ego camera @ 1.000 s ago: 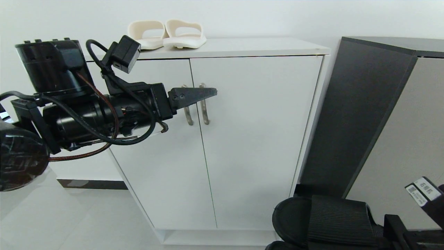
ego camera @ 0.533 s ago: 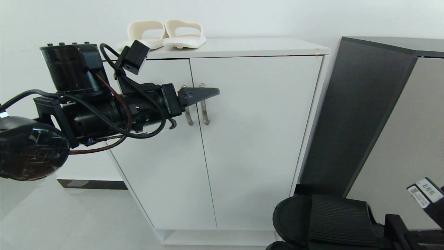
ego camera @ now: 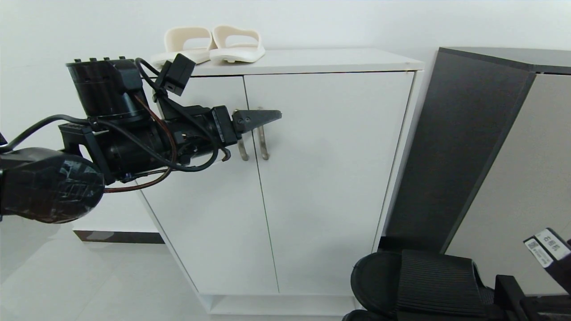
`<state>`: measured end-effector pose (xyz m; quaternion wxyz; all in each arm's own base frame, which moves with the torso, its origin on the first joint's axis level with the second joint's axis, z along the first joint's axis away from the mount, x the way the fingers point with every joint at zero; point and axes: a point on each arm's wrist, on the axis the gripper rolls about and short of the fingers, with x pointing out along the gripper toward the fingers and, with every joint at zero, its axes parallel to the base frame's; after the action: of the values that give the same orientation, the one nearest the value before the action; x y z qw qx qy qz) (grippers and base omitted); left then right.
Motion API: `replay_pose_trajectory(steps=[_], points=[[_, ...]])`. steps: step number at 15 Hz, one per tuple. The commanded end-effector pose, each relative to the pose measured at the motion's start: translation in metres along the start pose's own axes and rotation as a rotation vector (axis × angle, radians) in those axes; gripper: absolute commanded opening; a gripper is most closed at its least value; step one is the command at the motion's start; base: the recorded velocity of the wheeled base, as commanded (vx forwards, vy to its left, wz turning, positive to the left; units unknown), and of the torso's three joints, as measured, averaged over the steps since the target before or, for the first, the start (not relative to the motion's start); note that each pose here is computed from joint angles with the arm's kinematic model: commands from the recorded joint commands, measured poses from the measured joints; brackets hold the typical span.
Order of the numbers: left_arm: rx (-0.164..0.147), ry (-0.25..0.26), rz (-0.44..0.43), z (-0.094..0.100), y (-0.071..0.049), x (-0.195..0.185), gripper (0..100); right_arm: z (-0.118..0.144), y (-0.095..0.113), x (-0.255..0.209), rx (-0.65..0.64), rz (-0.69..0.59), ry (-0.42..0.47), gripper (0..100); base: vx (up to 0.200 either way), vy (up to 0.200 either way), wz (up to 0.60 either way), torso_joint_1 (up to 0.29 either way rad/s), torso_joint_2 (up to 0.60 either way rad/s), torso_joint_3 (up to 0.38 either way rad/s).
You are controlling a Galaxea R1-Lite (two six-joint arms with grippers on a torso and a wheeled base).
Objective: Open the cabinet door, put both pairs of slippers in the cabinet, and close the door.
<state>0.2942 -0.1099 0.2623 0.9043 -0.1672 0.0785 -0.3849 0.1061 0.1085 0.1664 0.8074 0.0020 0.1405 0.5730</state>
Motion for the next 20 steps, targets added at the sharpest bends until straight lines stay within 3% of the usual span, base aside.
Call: replay_pose_trajectory(steps=[1,6,7,10,13,16,20], points=[[-0.009,0.019,-0.002,-0.005,0.003,0.009,100,0.000,0.000,0.000,-0.001,0.001,-0.001,0,0.000,0.000,0.00,0.000,0.00,0.000],[-0.016,0.039,-0.013,-0.012,0.004,0.019,100,0.000,0.000,0.000,-0.001,0.002,-0.001,0,0.000,0.000,0.00,0.000,0.00,0.000],[-0.018,0.042,-0.012,-0.013,0.004,0.019,0,0.000,0.000,0.000,-0.001,0.002,-0.001,0,0.000,0.000,0.00,0.000,0.00,0.000],[-0.017,0.039,-0.009,-0.012,0.003,0.015,0,-0.001,0.000,0.000,0.000,0.005,0.003,0,0.000,0.000,0.00,0.000,0.00,0.000],[-0.007,0.027,-0.024,-0.010,-0.011,-0.002,0,-0.001,0.001,-0.002,-0.004,0.008,-0.003,0,0.000,0.000,0.00,0.000,0.00,0.000],[0.001,0.031,-0.063,-0.019,-0.040,-0.044,0,-0.003,0.003,-0.004,-0.002,0.021,0.001,0,0.000,0.000,0.00,0.000,0.00,0.000],[0.019,0.004,-0.102,-0.031,-0.067,-0.098,0,-0.008,0.003,-0.004,-0.042,0.040,0.012,0,0.000,0.000,0.00,0.000,0.00,0.000]])
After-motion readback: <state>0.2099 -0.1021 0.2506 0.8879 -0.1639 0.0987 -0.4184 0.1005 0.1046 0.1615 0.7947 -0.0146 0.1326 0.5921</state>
